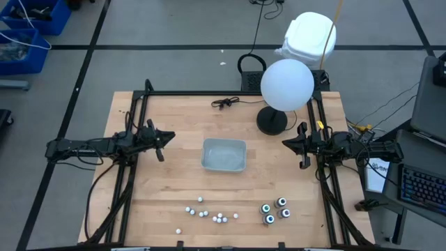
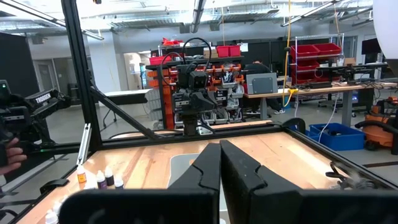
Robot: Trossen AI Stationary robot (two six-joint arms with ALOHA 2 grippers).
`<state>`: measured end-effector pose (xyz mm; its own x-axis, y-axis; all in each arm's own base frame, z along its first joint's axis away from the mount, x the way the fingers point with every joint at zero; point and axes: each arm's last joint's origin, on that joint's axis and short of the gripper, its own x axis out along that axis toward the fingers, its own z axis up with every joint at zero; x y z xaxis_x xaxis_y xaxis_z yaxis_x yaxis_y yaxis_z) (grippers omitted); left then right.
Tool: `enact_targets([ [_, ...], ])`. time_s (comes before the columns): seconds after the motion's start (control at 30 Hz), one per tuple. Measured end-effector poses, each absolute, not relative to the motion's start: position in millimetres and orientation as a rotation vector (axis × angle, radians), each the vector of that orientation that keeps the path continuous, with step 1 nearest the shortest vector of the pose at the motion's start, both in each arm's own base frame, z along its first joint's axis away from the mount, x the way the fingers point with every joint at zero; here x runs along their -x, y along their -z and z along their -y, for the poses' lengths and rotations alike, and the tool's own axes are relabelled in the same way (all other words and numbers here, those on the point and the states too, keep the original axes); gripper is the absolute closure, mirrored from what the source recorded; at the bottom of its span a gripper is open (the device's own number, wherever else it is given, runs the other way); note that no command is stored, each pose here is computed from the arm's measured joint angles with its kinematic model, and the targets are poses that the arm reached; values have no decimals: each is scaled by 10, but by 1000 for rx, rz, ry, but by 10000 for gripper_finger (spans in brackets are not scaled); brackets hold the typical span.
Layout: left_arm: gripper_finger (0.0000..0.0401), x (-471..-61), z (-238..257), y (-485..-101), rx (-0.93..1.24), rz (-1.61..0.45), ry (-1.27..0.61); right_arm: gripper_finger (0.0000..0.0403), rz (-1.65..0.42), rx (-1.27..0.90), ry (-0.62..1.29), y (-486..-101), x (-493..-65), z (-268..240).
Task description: Pick & Place food coloring
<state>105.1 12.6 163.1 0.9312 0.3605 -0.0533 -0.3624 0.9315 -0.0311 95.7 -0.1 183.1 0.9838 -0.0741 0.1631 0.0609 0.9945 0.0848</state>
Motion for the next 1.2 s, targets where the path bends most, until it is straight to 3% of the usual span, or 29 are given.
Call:
enact_targets([
  [0.2,354,-1052,-126,-1682,13,0,-369,403,167,-78,68,-1832,-957,1],
  [0.5,354,-1056,-113,-1728,168,71,-316,403,173,-78,68,-1837,-956,1],
  [0.67,354,-1058,-112,-1746,166,88,-310,403,273,-29,67,-1936,-933,-1],
  [0.8,354,-1060,-112,-1742,110,75,-313,403,129,39,14,-1895,-972,-45],
  [0.93,354,-1061,-112,-1733,80,61,-314,403,149,74,39,-2347,-940,-77],
  [1.2,354,-1060,-112,-1734,55,57,-315,403,-162,125,8,-3045,-966,-238],
])
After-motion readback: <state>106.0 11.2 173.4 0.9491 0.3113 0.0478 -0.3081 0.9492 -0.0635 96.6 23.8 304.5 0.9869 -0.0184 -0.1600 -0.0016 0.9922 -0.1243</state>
